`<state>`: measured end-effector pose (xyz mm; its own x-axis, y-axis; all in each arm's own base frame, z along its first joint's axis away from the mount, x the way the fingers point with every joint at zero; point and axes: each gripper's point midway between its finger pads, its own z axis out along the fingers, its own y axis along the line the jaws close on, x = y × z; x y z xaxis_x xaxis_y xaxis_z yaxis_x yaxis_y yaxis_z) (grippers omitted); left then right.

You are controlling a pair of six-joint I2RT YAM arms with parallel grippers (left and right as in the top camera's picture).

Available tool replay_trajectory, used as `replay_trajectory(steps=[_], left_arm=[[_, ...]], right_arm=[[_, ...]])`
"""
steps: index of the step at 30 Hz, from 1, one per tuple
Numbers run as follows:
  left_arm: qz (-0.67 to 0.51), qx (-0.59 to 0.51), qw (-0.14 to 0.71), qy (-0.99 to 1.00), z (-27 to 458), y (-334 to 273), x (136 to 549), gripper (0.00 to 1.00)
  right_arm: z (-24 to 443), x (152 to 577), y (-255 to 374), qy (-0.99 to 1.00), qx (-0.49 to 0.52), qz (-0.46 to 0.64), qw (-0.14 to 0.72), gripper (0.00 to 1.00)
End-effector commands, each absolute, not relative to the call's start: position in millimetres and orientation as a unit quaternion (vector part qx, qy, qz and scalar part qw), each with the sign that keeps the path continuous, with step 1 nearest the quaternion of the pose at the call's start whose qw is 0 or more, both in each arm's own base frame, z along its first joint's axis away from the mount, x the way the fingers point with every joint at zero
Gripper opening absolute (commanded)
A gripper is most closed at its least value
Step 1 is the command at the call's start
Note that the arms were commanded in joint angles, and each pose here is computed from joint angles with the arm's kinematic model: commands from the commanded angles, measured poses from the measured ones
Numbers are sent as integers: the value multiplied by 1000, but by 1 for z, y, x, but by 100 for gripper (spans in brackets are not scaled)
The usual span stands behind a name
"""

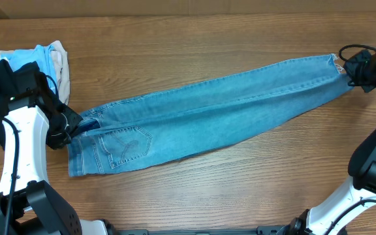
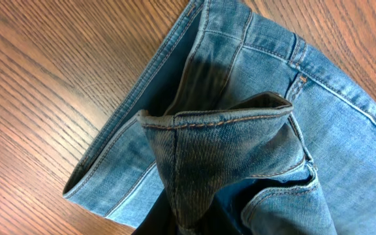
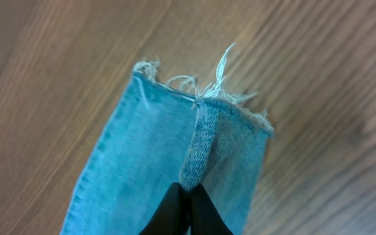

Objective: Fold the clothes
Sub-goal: 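Align both hems with the right gripper, holding waistband with left gripper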

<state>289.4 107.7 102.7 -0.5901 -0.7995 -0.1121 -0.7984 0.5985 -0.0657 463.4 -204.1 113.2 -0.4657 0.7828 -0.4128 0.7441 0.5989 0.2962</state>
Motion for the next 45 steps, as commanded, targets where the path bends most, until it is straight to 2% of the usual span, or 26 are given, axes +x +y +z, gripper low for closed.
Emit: replay_trajectory(steps=[1, 18, 23, 24, 25, 26, 27, 29, 30, 32, 33, 35, 42, 45], left_arm=[[82, -466, 95, 876, 114, 145, 287, 8], [77, -484, 141, 860, 119, 154, 306, 15], [76, -484, 146, 859, 119, 155, 308, 15], [76, -484, 146, 859, 119, 155, 309, 15], [76, -484, 146, 859, 120, 155, 309, 15], [76, -484, 147, 859, 120, 155, 309, 16], [76, -484, 148, 859, 120, 155, 309, 18], [76, -484, 148, 859, 120, 155, 309, 31], [75, -484, 148, 859, 120, 155, 309, 43], [74, -484, 146, 860, 119, 154, 309, 56], [72, -484, 147, 860, 119, 154, 310, 69], [73, -483, 146, 861, 119, 154, 309, 77], [73, -480, 145, 862, 119, 154, 309, 81], [75, -471, 143, 867, 119, 153, 308, 81]], right_arm=[[131, 467, -238, 834, 461, -22, 302, 4], [105, 481, -236, 838, 456, -20, 298, 4], [112, 495, -238, 831, 450, -10, 327, 4], [118, 502, -238, 828, 444, 1, 343, 6], [124, 512, -236, 824, 436, 16, 361, 17], [131, 521, -234, 820, 427, 33, 380, 40], [138, 530, -231, 816, 416, 50, 398, 51], [150, 543, -225, 810, 397, 81, 424, 58], [153, 547, -222, 809, 389, 94, 431, 64], [153, 548, -218, 811, 384, 105, 429, 66], [150, 545, -216, 814, 386, 105, 421, 66], [141, 537, -214, 822, 393, 103, 398, 67], [117, 514, -205, 860, 374, 86, 336, 68], [110, 505, -204, 873, 365, 75, 316, 72]])
